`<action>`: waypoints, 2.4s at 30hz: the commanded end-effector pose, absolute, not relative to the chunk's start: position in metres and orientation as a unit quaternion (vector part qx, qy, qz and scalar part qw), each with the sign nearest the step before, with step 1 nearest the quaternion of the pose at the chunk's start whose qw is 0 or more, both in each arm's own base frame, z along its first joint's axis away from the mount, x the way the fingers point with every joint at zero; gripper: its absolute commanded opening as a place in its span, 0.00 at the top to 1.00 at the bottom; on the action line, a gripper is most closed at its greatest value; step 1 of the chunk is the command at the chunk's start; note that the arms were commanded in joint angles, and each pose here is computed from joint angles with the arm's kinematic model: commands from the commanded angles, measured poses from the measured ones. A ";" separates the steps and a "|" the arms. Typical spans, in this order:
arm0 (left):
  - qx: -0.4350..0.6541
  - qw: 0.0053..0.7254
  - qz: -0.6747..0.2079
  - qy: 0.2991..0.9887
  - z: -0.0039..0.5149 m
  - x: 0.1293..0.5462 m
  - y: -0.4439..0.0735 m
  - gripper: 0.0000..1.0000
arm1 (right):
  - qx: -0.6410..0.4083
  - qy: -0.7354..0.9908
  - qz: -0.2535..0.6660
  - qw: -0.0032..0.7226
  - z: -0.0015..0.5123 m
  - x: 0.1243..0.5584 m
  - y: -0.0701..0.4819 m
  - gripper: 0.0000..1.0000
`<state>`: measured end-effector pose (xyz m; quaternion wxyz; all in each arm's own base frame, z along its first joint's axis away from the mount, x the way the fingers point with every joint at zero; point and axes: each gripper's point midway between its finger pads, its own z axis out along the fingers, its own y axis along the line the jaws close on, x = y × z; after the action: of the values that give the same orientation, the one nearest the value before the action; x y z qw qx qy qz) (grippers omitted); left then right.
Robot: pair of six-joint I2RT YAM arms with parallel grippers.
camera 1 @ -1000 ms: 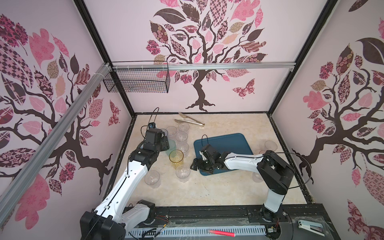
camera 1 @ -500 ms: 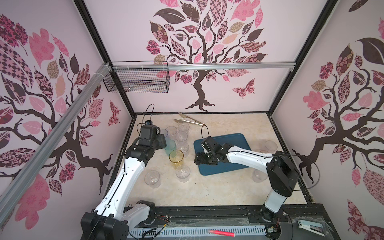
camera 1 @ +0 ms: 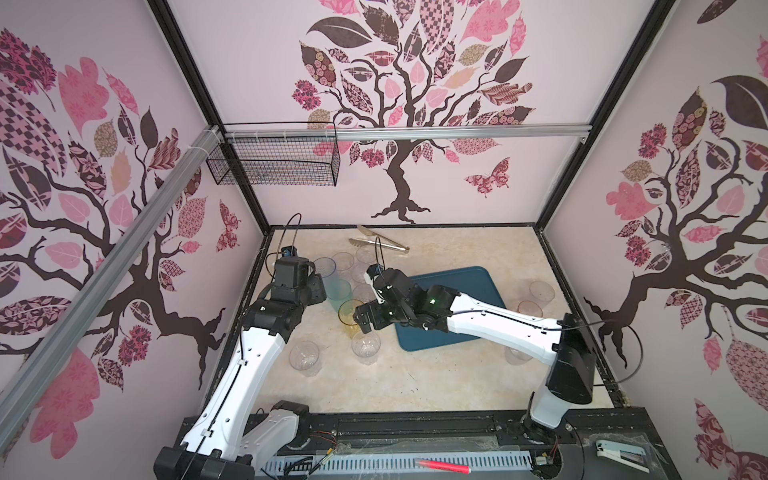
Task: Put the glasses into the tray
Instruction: 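Lower the right gripper and grasp the yellow glass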
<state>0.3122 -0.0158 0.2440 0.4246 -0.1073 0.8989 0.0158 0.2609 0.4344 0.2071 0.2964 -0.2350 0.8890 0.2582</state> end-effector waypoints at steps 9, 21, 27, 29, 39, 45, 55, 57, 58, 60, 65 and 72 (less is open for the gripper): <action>-0.117 0.442 0.014 0.889 0.250 0.309 -0.012 0.32 | -0.273 0.899 0.204 0.274 0.169 0.268 0.473 0.00; -0.119 0.445 0.011 0.888 0.252 0.306 -0.012 0.32 | -0.274 0.909 0.148 0.277 0.136 0.277 0.485 0.00; -0.121 0.450 0.011 0.884 0.255 0.306 -0.011 0.32 | -0.286 0.906 0.123 0.288 0.126 0.279 0.486 0.00; -0.124 0.452 0.012 0.883 0.257 0.306 -0.010 0.32 | -0.284 0.906 0.118 0.290 0.122 0.281 0.485 0.00; -0.125 0.456 0.010 0.881 0.269 0.306 -0.011 0.32 | -0.269 0.893 0.153 0.326 0.152 0.285 0.492 0.16; -0.125 0.454 0.006 0.882 0.271 0.306 -0.012 0.32 | -0.267 0.885 0.167 0.343 0.180 0.284 0.489 0.19; -0.130 0.469 0.074 0.871 0.318 0.296 0.012 0.32 | -0.273 0.845 0.211 0.409 0.284 0.278 0.465 0.20; -0.128 0.473 0.074 0.868 0.328 0.296 0.012 0.32 | -0.266 0.841 0.215 0.420 0.302 0.281 0.452 0.20; -0.128 0.475 0.072 0.868 0.330 0.297 0.011 0.32 | -0.262 0.840 0.215 0.424 0.308 0.283 0.445 0.20; -0.129 0.476 0.062 0.868 0.331 0.299 0.008 0.32 | -0.244 0.841 0.214 0.434 0.323 0.293 0.425 0.20; -0.101 0.466 0.000 0.879 0.312 0.313 -0.021 0.32 | -0.184 0.853 0.194 0.448 0.335 0.331 0.360 0.20; -0.029 0.460 -0.108 0.881 0.274 0.324 -0.102 0.32 | -0.122 0.886 0.155 0.419 0.298 0.375 0.289 0.20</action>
<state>0.3172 -0.0779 0.2850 0.4590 -0.0367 0.8861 -0.0523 0.3807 0.2955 0.3066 0.4368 -0.1150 0.8782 0.1570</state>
